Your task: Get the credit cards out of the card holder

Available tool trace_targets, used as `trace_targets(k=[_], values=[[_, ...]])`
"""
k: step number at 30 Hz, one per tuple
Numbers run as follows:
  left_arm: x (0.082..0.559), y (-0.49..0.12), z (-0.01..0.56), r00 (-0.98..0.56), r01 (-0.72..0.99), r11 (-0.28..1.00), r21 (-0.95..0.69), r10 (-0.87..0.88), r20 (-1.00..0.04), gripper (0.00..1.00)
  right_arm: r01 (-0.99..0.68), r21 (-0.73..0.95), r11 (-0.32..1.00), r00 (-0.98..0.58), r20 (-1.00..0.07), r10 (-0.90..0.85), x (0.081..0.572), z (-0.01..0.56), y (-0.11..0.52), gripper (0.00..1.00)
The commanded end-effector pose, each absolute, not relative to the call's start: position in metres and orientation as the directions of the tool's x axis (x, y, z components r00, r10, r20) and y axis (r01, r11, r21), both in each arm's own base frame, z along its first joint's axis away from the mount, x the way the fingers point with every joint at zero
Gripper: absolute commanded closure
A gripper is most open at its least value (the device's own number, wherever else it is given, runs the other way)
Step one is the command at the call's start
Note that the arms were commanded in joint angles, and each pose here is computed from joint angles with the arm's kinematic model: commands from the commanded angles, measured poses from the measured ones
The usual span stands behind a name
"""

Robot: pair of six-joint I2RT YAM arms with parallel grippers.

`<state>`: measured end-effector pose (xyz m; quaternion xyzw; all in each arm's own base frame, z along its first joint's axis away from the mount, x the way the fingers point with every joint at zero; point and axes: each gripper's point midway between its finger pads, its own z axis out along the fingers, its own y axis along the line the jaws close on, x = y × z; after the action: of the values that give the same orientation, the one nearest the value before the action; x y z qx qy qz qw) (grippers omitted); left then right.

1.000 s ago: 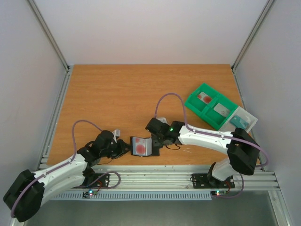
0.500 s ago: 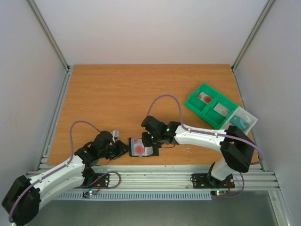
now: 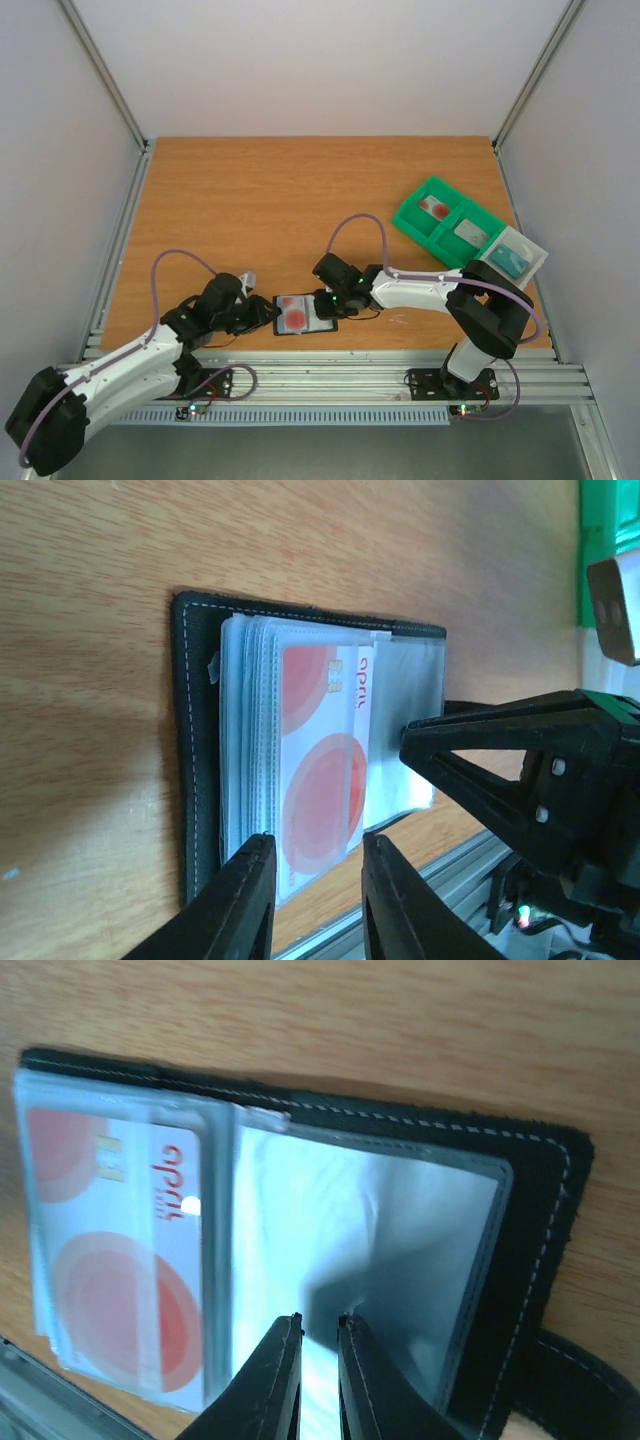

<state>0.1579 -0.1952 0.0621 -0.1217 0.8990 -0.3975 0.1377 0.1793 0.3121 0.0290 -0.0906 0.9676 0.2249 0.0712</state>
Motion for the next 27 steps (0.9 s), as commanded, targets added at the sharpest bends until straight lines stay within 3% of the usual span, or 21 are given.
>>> trace_targets(k=[1,11,17,27], values=[[0.168,-0.216,0.079,-0.943,0.008,0.623,-0.782,-0.255,-0.213,0.77,-0.232,0.523,0.820,-0.970,-0.189,-0.154,0.176,0.033,0.323,0.87],[0.178,-0.217,0.049,-0.947,0.011,0.679,-0.734,-0.229,-0.226,0.92,-0.194,0.587,0.786,-0.980,-0.158,-0.124,0.174,0.028,0.314,0.85],[0.173,-0.210,0.034,-0.951,-0.020,0.709,-0.705,-0.231,-0.207,0.95,-0.199,0.651,0.732,-0.978,-0.184,-0.102,0.176,0.048,0.322,0.83],[0.168,-0.205,0.024,-0.958,-0.030,0.732,-0.680,-0.215,-0.189,1.00,-0.163,0.725,0.669,-0.986,-0.138,-0.091,0.176,0.048,0.343,0.82]])
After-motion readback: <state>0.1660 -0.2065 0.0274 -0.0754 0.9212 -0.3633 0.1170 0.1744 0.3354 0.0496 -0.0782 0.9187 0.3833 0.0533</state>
